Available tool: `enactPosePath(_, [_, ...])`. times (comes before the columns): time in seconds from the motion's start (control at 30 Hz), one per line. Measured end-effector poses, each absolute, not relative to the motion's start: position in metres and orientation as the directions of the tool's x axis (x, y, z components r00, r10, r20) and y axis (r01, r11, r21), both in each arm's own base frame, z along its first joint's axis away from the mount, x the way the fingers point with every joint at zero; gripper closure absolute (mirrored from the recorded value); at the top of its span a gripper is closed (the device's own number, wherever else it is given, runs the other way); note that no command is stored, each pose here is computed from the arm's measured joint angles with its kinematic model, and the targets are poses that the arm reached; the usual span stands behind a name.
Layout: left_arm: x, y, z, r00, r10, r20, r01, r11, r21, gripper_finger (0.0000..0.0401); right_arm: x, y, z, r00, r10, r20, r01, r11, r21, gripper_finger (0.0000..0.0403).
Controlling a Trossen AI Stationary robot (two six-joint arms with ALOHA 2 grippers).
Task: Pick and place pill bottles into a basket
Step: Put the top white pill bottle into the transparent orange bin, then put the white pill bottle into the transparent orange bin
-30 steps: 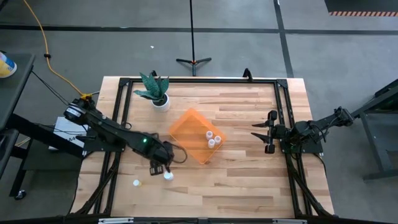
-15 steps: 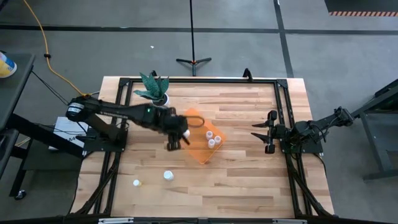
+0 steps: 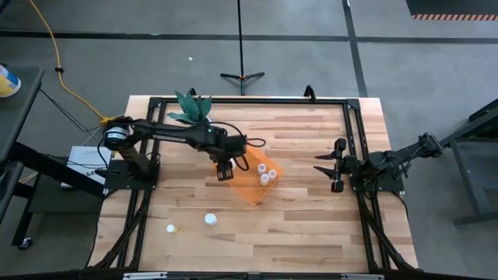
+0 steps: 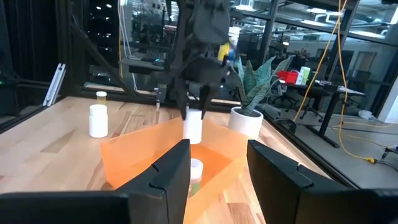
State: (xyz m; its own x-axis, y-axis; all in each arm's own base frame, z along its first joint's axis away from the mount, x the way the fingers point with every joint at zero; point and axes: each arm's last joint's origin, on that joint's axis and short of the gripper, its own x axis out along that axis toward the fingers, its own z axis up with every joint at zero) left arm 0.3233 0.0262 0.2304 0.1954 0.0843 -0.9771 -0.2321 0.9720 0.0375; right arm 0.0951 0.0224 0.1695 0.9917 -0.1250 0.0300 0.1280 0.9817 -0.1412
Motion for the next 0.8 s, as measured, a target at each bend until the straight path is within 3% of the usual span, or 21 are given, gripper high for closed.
enactPosePath(0.23, [0.327,0.025,0.217,0.140,0.064,-0.988,-0.206,0.978,0.034,0.0197,0.095,0.023,0.169,0.992,-0.125,0.027,0.127,0.982,-0.143,0.0254])
enactPosePath(0.57, [0.327,0.027,0.223,0.120,0.115,-0.986,-0.178,0.980,0.093,0.0076,0.096,0.023,0.169,0.992,-0.125,0.022,0.126,0.981,-0.145,0.0254])
enactPosePath(0.8, [0.326,0.027,0.274,0.068,0.138,-0.988,-0.338,0.935,0.107,0.0045,0.096,0.023,0.169,0.992,-0.125,0.021,0.126,0.981,-0.146,0.0254])
